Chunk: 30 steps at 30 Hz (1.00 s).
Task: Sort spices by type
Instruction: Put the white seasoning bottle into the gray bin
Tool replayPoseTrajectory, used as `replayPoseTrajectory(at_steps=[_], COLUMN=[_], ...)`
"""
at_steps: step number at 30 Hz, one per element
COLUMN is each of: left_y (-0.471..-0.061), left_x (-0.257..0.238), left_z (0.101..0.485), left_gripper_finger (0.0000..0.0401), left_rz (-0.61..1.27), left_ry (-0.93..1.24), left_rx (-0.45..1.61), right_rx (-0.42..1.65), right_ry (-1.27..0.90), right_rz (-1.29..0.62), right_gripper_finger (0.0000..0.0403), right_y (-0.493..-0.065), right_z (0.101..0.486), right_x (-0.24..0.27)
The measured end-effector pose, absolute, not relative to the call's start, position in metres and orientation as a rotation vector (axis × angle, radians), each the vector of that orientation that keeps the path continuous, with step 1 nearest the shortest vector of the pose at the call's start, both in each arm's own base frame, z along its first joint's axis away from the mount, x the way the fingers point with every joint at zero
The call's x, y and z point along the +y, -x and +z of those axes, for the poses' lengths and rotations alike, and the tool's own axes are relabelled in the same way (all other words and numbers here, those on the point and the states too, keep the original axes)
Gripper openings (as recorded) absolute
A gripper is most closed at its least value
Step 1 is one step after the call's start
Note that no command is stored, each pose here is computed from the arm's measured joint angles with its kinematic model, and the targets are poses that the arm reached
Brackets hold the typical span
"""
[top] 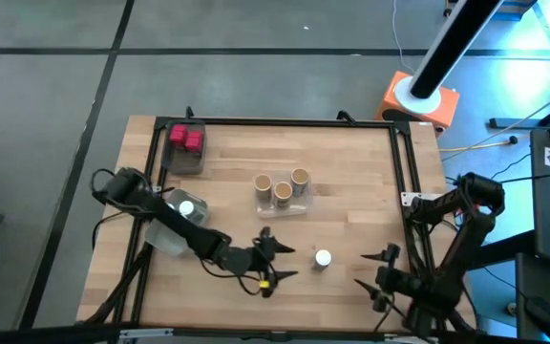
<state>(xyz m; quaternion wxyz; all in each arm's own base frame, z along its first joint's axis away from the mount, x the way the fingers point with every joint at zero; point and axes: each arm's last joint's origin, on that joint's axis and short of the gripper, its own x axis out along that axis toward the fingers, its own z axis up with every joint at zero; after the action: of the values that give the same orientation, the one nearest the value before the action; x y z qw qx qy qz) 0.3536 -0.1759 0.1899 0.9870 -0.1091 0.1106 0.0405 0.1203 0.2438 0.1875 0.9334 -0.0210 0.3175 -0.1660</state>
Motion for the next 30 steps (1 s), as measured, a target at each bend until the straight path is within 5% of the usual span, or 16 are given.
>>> replayPoseTrajectory(at_steps=[15,30], left_y=[-0.427,-0.453], left_x=[-0.160,-0.152], left_z=[0.217,0.177], left_gripper_finger=[0.0276,0.0276], left_rz=[0.052,-0.028], left_ry=[0.026,-0.001], left_rx=[0.351,0.340], right_rx=[0.534,0.529], right_ry=[-0.013,-0.011], right_rz=[-0.312,-0.303], right_gripper_finger=[0.0331,0.0331], right_y=[-0.116,-0.116], right_z=[0.141,0.141], right_x=[0.227,0.228])
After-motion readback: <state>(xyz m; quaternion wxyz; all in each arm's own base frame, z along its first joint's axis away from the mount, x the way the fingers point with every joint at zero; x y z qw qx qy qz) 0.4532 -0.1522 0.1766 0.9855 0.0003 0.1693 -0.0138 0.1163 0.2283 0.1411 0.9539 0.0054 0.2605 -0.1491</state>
